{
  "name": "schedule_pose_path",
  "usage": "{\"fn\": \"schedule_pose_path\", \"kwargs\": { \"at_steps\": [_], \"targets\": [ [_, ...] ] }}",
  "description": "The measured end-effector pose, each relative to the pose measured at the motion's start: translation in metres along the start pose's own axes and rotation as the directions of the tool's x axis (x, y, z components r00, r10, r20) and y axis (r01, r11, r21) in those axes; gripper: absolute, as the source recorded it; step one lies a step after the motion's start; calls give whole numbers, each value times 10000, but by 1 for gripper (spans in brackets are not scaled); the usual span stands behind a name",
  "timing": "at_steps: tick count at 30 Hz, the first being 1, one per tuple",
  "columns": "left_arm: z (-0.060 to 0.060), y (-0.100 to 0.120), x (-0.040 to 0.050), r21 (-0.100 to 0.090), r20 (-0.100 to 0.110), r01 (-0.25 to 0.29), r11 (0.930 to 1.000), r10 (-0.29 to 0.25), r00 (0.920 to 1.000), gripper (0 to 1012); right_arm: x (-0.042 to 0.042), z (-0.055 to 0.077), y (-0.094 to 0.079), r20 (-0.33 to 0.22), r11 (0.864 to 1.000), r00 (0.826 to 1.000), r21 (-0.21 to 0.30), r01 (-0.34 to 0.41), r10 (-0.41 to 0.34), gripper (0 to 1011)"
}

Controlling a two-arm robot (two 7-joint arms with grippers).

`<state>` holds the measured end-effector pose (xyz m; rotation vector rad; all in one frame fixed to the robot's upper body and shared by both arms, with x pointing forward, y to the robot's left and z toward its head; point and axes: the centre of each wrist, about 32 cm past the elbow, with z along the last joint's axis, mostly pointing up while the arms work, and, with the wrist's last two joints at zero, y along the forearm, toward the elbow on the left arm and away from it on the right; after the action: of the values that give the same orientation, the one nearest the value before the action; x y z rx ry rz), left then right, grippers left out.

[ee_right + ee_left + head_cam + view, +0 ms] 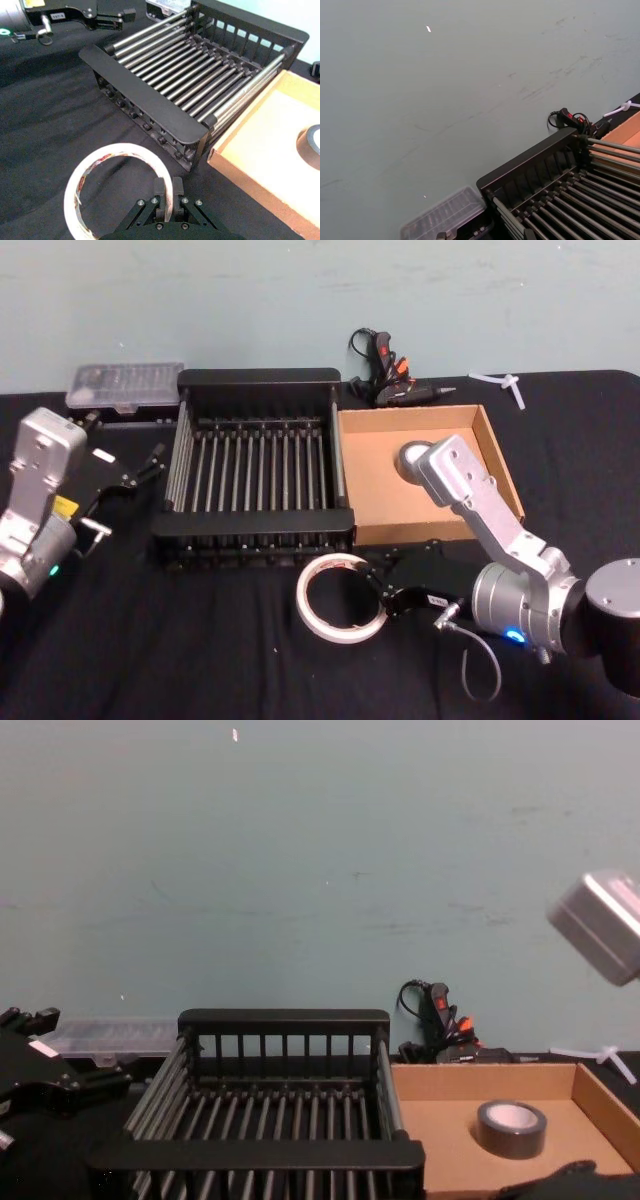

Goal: Pick up the white tape and place it into the black box , Pick up the silver tape and place it into the brown box.

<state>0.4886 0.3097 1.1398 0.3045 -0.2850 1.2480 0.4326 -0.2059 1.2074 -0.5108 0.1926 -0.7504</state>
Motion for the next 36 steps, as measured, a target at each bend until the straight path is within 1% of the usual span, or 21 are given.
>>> {"fn": "schedule_pose_path", "kwargs": {
  "at_steps": [5,12,16,18,21,22,25,28,30,36],
  "targets": [
    [0,0,0,0,0,1,10000,-1,10000,1001,-8,19,-50,93,9999,9999,113,-114,113,98],
    [0,0,0,-1,0,1,10000,-1,10000,1001,-35,13,-128,197,9994,9994,209,-279,275,98],
    [0,0,0,-1,-1,0,10000,0,10000,1001,-30,22,-156,242,9992,9995,349,-191,183,98],
    [0,0,0,0,-1,0,10000,0,10000,1001,-12,39,-175,299,9983,9996,575,-1,-16,98],
    [0,0,0,0,0,1,10000,-1,10000,1001,8,62,-185,366,9971,9992,752,134,-162,98],
    [0,0,0,0,0,1,10000,-1,10000,1001,23,85,-188,416,9957,9988,896,227,-265,98],
    [0,0,0,0,0,1,10000,-1,10000,1001,55,121,-184,478,9931,9980,1114,359,-415,98],
    [0,0,0,0,0,1,10000,-1,10000,1001,119,191,-165,596,9888,9965,1408,505,-594,98],
    [0,0,0,0,1,1,10000,-1,10000,1001,144,221,-153,638,9871,9958,1503,553,-655,98],
    [0,0,0,0,0,1,10000,-1,10000,1001,258,337,-54,798,9812,9930,1791,712,-866,98]
  ]
}}
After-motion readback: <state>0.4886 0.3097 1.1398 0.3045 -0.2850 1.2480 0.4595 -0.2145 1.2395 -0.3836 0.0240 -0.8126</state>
